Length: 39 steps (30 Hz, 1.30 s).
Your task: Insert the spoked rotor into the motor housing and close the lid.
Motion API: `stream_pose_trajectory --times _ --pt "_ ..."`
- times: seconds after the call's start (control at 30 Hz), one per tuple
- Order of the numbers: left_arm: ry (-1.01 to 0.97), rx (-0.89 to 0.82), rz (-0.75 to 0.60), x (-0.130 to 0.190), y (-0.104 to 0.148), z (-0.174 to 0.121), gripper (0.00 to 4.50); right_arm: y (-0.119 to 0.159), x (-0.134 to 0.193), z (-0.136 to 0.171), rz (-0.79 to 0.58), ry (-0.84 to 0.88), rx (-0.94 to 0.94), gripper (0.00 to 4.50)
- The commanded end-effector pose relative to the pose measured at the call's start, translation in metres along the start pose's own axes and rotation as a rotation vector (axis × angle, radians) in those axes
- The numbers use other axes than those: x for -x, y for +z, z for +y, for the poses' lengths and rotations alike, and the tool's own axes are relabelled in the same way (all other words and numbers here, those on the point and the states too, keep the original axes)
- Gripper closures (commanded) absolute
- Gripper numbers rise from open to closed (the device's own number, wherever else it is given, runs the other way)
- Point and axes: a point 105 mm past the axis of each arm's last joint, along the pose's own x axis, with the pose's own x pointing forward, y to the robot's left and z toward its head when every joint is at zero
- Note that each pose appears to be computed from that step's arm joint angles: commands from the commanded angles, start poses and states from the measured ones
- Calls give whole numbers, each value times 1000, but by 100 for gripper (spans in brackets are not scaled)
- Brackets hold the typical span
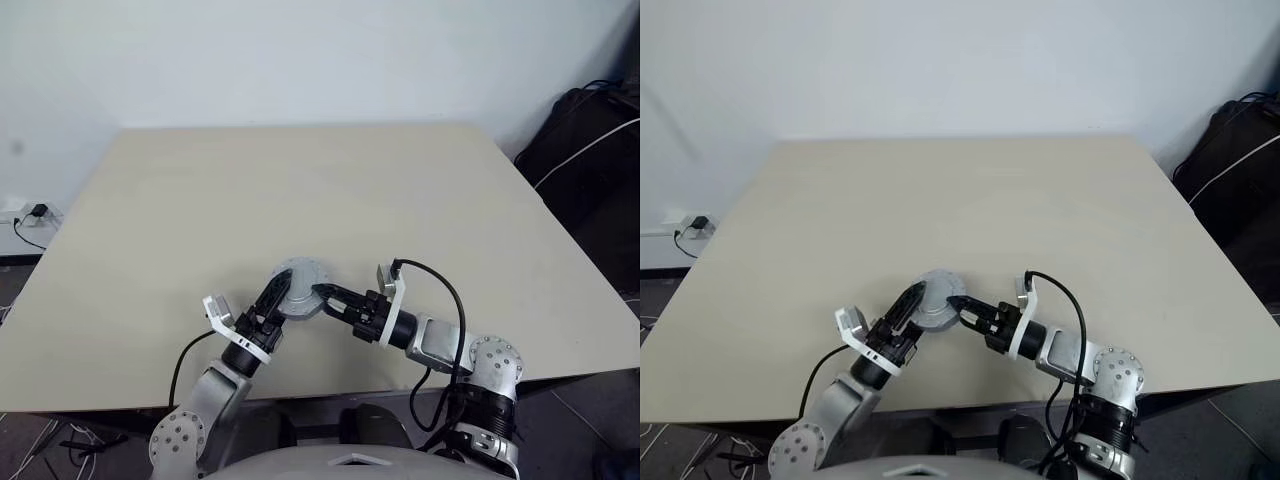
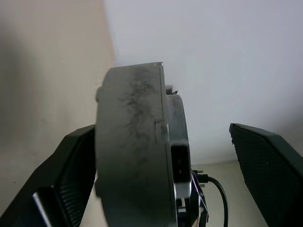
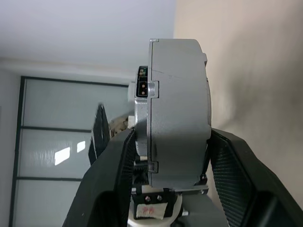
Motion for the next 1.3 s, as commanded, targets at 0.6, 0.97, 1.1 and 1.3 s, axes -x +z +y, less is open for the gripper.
stream_pose_trajectory --times 0.6,0.97,1.1,1.3 --pt "-51 21 15 -9 -4 -9 238 19 5 11 -80 -128 236 170" --pt "61 -162 -117 -16 37 5 238 39 24 -13 -115 -397 691 0" --pt "126 -224 -190 -23 61 15 238 35 22 -23 -91 -438 955 0" --pt "150 -247 -277 -46 95 19 238 37 21 -27 -196 -458 1186 0"
